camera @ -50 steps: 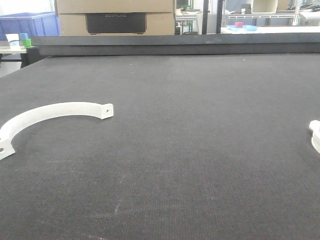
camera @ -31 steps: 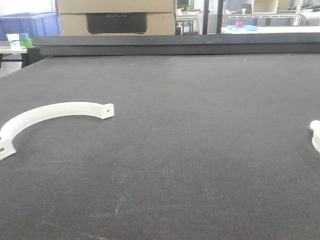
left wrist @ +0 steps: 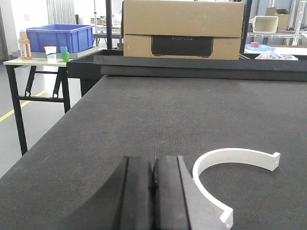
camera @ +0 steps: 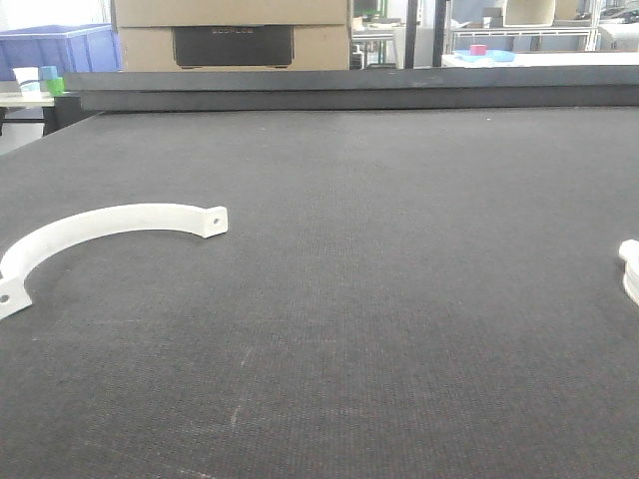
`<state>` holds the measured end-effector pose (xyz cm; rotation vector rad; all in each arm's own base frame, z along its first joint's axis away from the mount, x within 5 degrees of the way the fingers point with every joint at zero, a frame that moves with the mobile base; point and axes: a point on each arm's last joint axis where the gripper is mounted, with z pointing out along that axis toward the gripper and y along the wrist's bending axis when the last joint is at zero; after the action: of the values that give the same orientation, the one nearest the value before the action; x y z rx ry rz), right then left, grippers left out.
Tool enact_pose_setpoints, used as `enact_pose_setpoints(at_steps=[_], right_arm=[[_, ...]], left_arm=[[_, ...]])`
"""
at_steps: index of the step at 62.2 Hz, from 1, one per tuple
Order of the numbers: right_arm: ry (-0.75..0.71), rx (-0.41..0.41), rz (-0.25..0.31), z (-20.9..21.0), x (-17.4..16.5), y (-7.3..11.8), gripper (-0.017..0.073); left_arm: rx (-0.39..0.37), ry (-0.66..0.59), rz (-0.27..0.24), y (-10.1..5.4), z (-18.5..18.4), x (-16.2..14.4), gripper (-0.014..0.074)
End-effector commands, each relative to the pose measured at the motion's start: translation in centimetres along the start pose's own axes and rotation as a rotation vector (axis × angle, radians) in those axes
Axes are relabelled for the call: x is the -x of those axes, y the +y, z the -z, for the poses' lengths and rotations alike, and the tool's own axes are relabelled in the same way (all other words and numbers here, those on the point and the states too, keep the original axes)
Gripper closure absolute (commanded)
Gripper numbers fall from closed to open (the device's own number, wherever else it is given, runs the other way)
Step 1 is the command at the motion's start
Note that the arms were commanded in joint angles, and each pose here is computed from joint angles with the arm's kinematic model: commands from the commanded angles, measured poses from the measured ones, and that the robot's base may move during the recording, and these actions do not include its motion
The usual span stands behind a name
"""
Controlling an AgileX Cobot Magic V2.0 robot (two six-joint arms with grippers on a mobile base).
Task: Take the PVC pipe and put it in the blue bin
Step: 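Move both grippers down toward the two white semicircular pipe pieces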
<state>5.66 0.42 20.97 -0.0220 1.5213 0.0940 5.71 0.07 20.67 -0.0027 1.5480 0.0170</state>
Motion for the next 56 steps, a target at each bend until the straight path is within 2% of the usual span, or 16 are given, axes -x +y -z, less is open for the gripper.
enact_pose_setpoints(at_steps=[1,20,22,28,32,35,39,48,56], right_arm=[[-0.018,0.0,0.016,0.0,0.2,0.0,0.0728],[-0.027,0.001,0.016,0.0,0.3,0.0,0.0728],[-0.03,0.001,0.016,0.0,0.3,0.0,0.0728],[-0.184,-0.003,0.016,0.2,1.7,0.0,0.0728],[-0.368,-0.007,0.016,0.6,3.3,0.0,0.0728],[-0.513,-0.01,0.015,1.2,4.5,-0.1,0.0728],[-0.657,-0.015,0.009,1.9,5.6,-0.1,0.0728],[-0.741,-0.017,-0.007,2.6,7.6,-0.1,0.0728],[-0.78,-0.009,-0.009,3.7,10.9,0.1,0.0728]], left_arm=[[-0.006,-0.028,-0.004,0.0,0.1,0.3,0.0704],[-0.005,-0.089,-0.004,0.0,0.1,0.9,0.0704],[-0.005,-0.106,-0.019,0.0,0.1,1.0,0.0704],[-0.006,-0.21,-0.031,-0.1,0.3,2.0,0.0704],[-0.006,-0.282,-0.023,-0.1,0.4,2.6,0.0704],[-0.003,-0.337,0.002,0.0,0.6,3.1,0.0704],[0.005,-0.4,0.062,0.2,0.8,3.6,0.0704],[0.02,-0.438,0.198,0.6,1.1,4.9,0.0704],[0.004,-0.484,0.211,0.5,1.9,8.0,0.0704]])
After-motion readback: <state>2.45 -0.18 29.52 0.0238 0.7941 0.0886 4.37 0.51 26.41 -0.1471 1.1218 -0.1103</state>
